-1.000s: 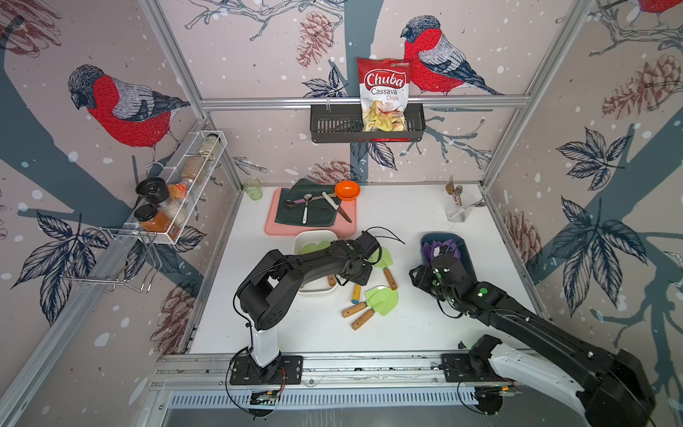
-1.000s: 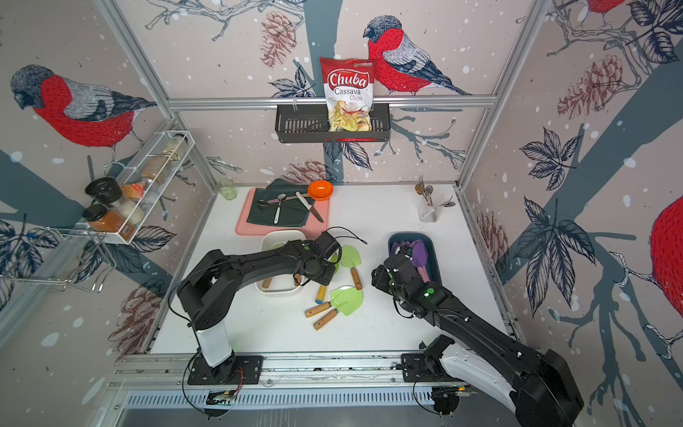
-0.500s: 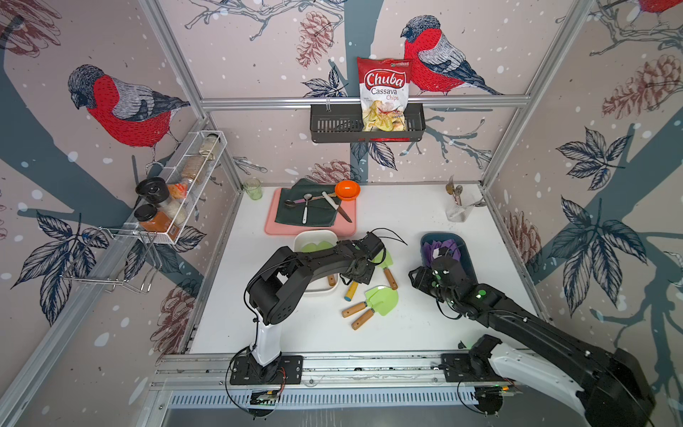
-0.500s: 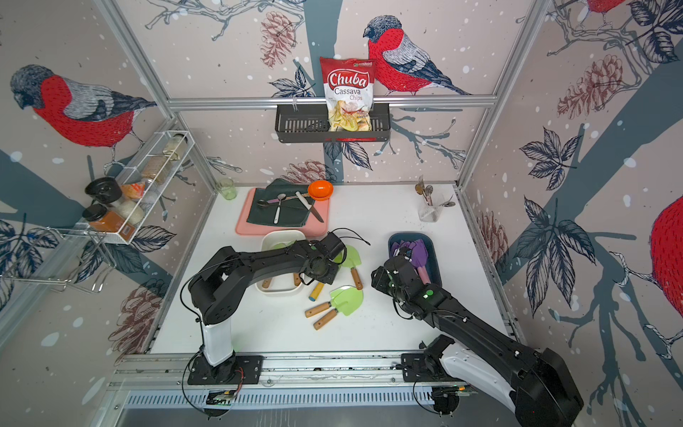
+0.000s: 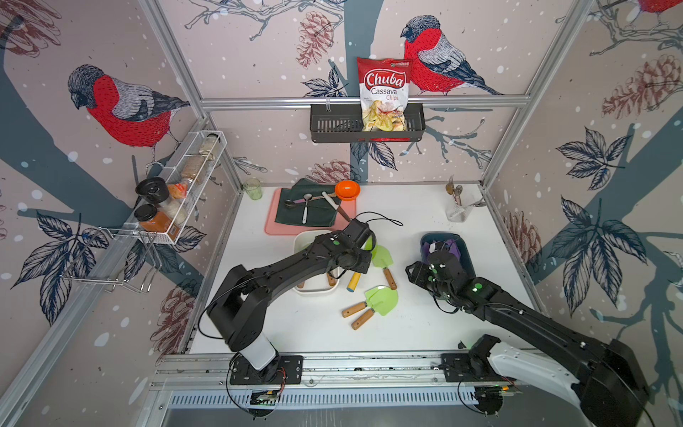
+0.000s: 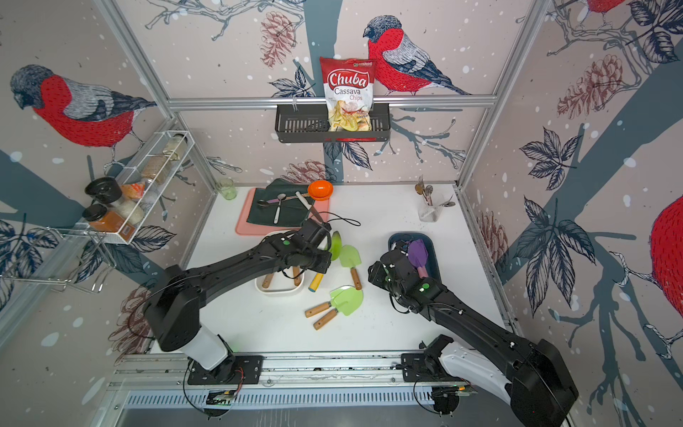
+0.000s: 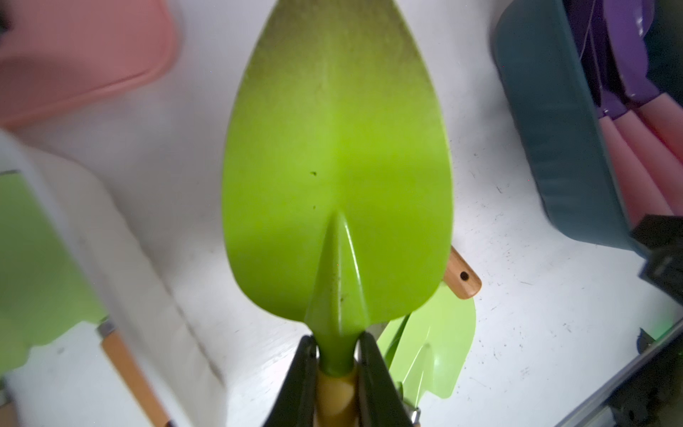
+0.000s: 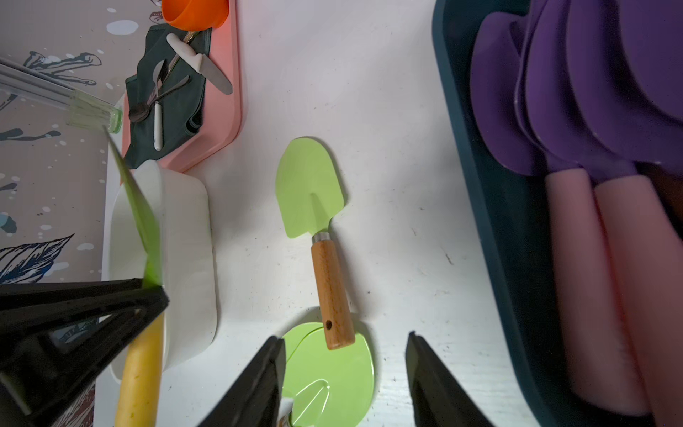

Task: Sort the small shovels by color and place them into the storage box
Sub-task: Pick up the shovel from the center of the board, then place the shovel in the storage box.

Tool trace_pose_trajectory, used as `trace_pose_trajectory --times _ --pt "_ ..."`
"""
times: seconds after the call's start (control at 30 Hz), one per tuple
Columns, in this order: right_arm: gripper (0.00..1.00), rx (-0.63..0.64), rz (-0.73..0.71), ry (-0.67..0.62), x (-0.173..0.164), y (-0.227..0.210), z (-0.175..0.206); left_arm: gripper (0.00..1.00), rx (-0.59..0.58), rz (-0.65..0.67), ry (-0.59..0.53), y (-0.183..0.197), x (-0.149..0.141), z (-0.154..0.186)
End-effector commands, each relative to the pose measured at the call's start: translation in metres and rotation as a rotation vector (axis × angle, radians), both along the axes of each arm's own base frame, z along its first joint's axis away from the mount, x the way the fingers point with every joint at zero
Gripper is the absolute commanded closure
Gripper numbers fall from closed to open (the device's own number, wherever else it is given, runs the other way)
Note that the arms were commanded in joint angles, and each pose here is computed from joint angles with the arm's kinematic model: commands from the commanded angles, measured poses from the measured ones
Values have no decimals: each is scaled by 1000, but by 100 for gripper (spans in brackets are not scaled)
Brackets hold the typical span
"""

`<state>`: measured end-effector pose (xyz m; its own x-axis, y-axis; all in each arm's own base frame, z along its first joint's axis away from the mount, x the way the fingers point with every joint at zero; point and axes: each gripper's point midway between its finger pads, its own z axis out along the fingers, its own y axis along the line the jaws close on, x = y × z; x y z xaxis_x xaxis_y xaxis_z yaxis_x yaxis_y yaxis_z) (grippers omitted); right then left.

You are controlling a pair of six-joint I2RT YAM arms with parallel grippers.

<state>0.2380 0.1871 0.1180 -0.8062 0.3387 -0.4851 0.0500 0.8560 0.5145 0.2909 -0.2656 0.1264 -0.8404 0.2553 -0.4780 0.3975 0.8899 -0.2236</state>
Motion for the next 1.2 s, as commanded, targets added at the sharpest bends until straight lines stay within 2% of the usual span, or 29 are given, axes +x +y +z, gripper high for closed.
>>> trace_pose_trajectory --times 0.0,0.13,0.27,0.33,0.47,0.63,0.9,1.03,1.17 --pt "43 21 41 -40 10 18 10 100 -14 88 -52 41 19 4" --pt "43 7 109 -48 18 46 12 100 0 242 -73 103 40 -9" --pt "44 -53 192 -33 25 76 11 100 -1 333 -52 132 46 -30" --pt "44 -90 231 -24 27 89 9 100 -20 348 -26 135 44 -39" --pt "44 -148 284 -5 29 111 1 100 12 368 -3 142 39 -55" --pt "44 -133 304 2 30 126 -5 99 17 393 49 143 37 -75" --pt "43 -129 304 9 29 126 -9 92 -22 408 156 134 29 -91" --pt "42 -140 299 18 28 123 -13 82 -24 423 178 135 25 -97" --pt "41 -140 295 19 28 122 -13 80 -26 430 189 135 24 -99"
